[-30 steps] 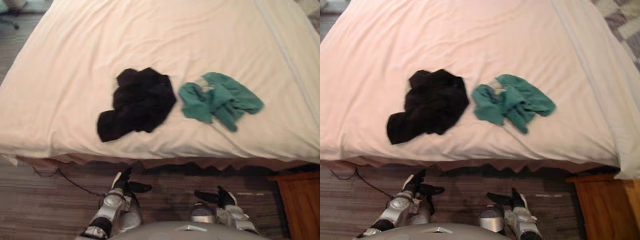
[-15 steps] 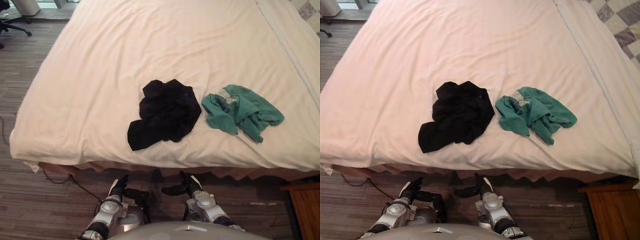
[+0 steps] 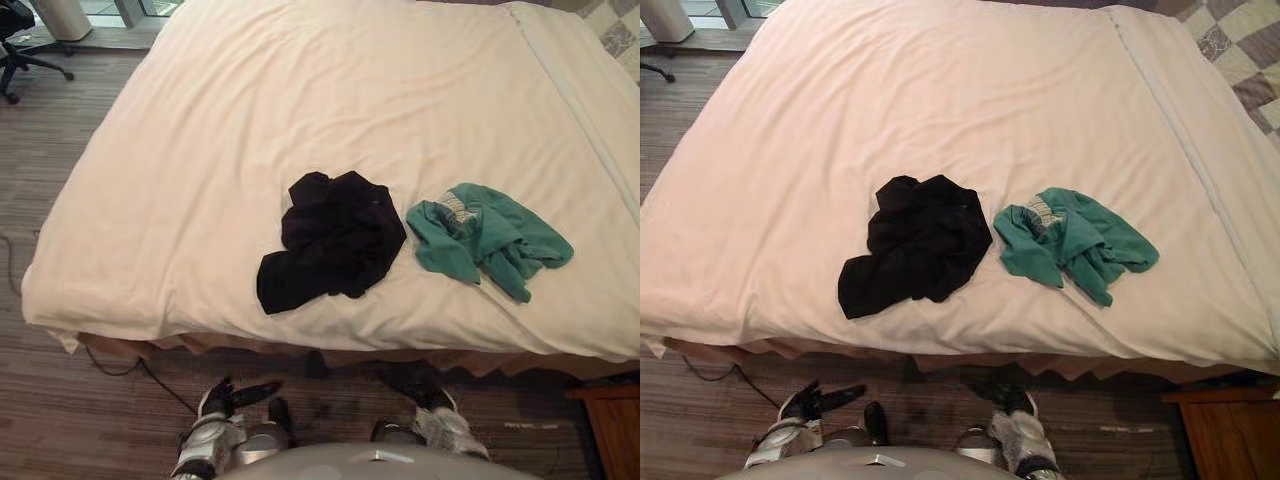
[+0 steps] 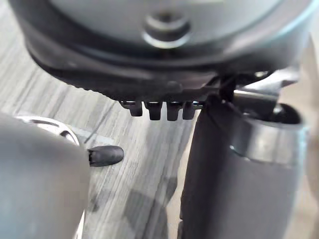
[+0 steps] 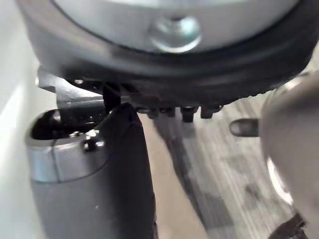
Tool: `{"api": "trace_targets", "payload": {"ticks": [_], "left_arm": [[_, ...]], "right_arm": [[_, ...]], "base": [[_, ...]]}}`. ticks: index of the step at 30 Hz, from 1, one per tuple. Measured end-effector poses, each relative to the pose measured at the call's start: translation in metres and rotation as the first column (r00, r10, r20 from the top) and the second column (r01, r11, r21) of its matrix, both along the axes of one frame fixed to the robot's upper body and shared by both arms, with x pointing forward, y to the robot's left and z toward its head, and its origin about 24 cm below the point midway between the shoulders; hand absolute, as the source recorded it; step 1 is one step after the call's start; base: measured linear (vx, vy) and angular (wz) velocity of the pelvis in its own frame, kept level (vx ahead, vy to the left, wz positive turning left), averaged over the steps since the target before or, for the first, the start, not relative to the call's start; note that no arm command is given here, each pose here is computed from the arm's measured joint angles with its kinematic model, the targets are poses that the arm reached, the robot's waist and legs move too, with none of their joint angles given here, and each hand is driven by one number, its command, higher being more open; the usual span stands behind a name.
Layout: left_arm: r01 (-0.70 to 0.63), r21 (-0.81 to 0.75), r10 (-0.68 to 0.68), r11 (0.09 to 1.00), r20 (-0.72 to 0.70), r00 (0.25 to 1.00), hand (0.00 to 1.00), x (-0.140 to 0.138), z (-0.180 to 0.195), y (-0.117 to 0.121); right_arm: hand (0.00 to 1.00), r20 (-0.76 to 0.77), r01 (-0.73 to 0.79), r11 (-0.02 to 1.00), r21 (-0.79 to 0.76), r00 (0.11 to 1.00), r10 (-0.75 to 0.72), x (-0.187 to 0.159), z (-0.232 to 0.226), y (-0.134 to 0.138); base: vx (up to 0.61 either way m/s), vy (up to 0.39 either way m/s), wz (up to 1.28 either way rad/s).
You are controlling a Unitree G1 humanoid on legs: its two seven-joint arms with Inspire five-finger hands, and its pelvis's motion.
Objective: Tidy up the quilt and then pick up the clothes from the bed and put them into the laundry hamper
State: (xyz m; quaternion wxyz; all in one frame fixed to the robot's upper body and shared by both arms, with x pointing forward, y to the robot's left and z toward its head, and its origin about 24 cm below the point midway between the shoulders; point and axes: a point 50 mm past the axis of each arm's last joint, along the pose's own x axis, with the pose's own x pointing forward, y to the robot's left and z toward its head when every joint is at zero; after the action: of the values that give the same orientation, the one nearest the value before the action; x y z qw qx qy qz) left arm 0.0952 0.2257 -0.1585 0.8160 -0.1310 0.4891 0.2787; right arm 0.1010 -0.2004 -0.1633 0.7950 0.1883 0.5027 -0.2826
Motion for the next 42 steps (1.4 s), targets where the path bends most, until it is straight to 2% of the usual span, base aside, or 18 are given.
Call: {"api": "trace_targets", "payload": {"ticks": [1, 3, 7, 10, 11, 13, 16, 17, 21, 24, 27, 29, 30, 32, 34, 35, 36, 42], "left_arm": [[-0.142, -0.015, 0.142, 0.99, -0.011, 0.99, 1.0, -0.015, -0.001, 0.01], [-0.512, -0.013, 0.511, 0.859, -0.029, 0.859, 1.0, -0.061, -0.001, 0.038], [-0.696, 0.11, 0.699, 0.71, 0.014, 0.715, 1.0, -0.11, 0.017, 0.083], [-0.681, 0.201, 0.657, 0.704, 0.181, 0.732, 1.0, -0.091, 0.046, 0.122], [-0.675, 0.237, 0.6, 0.699, 0.318, 0.734, 1.0, -0.069, 0.069, 0.142], [-0.667, 0.274, 0.505, 0.693, 0.476, 0.72, 1.0, -0.037, 0.1, 0.162], [-0.638, 0.354, 0.314, 0.684, 0.646, 0.696, 1.0, 0.005, 0.152, 0.178], [-0.64, 0.38, 0.221, 0.667, 0.72, 0.658, 1.0, 0.022, 0.178, 0.178], [-0.673, 0.391, -0.008, 0.628, 0.868, 0.497, 1.0, 0.056, 0.238, 0.158], [-0.631, 0.374, -0.116, 0.68, 0.905, 0.41, 1.0, 0.085, 0.257, 0.122], [-0.537, 0.335, -0.186, 0.774, 0.931, 0.313, 1.0, 0.103, 0.267, 0.078], [-0.491, 0.396, -0.284, 0.776, 0.914, 0.288, 1.0, 0.109, 0.281, 0.08], [-0.451, 0.44, -0.367, 0.776, 0.898, 0.244, 1.0, 0.124, 0.299, 0.091], [-0.414, 0.473, -0.413, 0.778, 0.881, 0.231, 1.0, 0.136, 0.308, 0.095], [-0.372, 0.422, -0.411, 0.826, 0.905, 0.115, 1.0, 0.133, 0.312, 0.065], [-0.346, 0.406, -0.399, 0.846, 0.912, 0.096, 1.0, 0.132, 0.307, 0.054], [-0.264, 0.406, -0.388, 0.875, 0.914, 0.122, 1.0, 0.132, 0.288, 0.028], [-0.007, 0.432, -0.4, 0.902, 0.841, 0.365, 1.0, 0.134, 0.223, -0.014]], "right_arm": [[1.0, -0.025, 0.129, 0.991, 0.018, 0.991, -0.129, -0.013, -0.002, -0.007], [1.0, -0.057, 0.401, 0.916, 0.003, 0.915, -0.4, -0.055, -0.003, -0.028], [1.0, 0.053, 0.61, 0.779, -0.143, 0.791, -0.61, -0.087, 0.018, -0.074], [1.0, 0.287, 0.699, 0.681, -0.218, 0.713, -0.64, -0.068, 0.054, -0.113], [1.0, 0.442, 0.722, 0.646, -0.248, 0.678, -0.587, -0.049, 0.082, -0.133], [1.0, 0.591, 0.747, 0.606, -0.274, 0.628, -0.506, -0.025, 0.114, -0.153], [1.0, 0.739, 0.772, 0.572, -0.277, 0.552, -0.386, 0.006, 0.156, -0.166], [1.0, 0.787, 0.774, 0.558, -0.3, 0.531, -0.314, 0.016, 0.174, -0.169], [1.0, 0.864, 0.797, 0.525, -0.299, 0.46, -0.207, 0.041, 0.204, -0.169], [1.0, 0.885, 0.788, 0.552, -0.274, 0.431, -0.176, 0.056, 0.213, -0.164], [1.0, 0.904, 0.731, 0.609, -0.309, 0.424, -0.049, 0.074, 0.23, -0.149], [1.0, 0.931, 0.682, 0.664, -0.306, 0.361, 0.058, 0.092, 0.251, -0.134], [1.0, 0.937, 0.636, 0.7, -0.324, 0.316, 0.146, 0.101, 0.267, -0.124], [1.0, 0.932, 0.581, 0.734, -0.352, 0.293, 0.215, 0.11, 0.275, -0.113], [1.0, 0.887, 0.533, 0.711, -0.459, 0.321, 0.332, 0.105, 0.278, -0.106], [1.0, 0.884, 0.529, 0.71, -0.465, 0.325, 0.337, 0.103, 0.277, -0.105], [1.0, 0.878, 0.522, 0.71, -0.472, 0.347, 0.329, 0.1, 0.271, -0.102], [1.0, 0.867, 0.441, 0.766, -0.469, 0.393, 0.305, 0.102, 0.248, -0.078]], "base": [[0.09, -0.052, -0.19], [0.09, -0.043, -0.21], [0.05, -0.031, -0.21], [-0.01, -0.012, -0.03], [-0.03, -0.019, 0.0], [-0.01, -0.024, 0.04], [-0.01, -0.004, 0.01], [0.02, -0.004, 0.05], [0.07, 0.011, -0.08], [0.03, 0.007, -0.13], [0.0, 0.003, -0.34], [0.0, -0.016, -0.63], [-0.01, -0.028, -0.58], [0.01, -0.033, -0.56], [0.04, -0.032, -0.39], [0.06, -0.007, -0.27], [0.05, -0.008, -0.29], [0.0, -0.057, -0.37]]}}
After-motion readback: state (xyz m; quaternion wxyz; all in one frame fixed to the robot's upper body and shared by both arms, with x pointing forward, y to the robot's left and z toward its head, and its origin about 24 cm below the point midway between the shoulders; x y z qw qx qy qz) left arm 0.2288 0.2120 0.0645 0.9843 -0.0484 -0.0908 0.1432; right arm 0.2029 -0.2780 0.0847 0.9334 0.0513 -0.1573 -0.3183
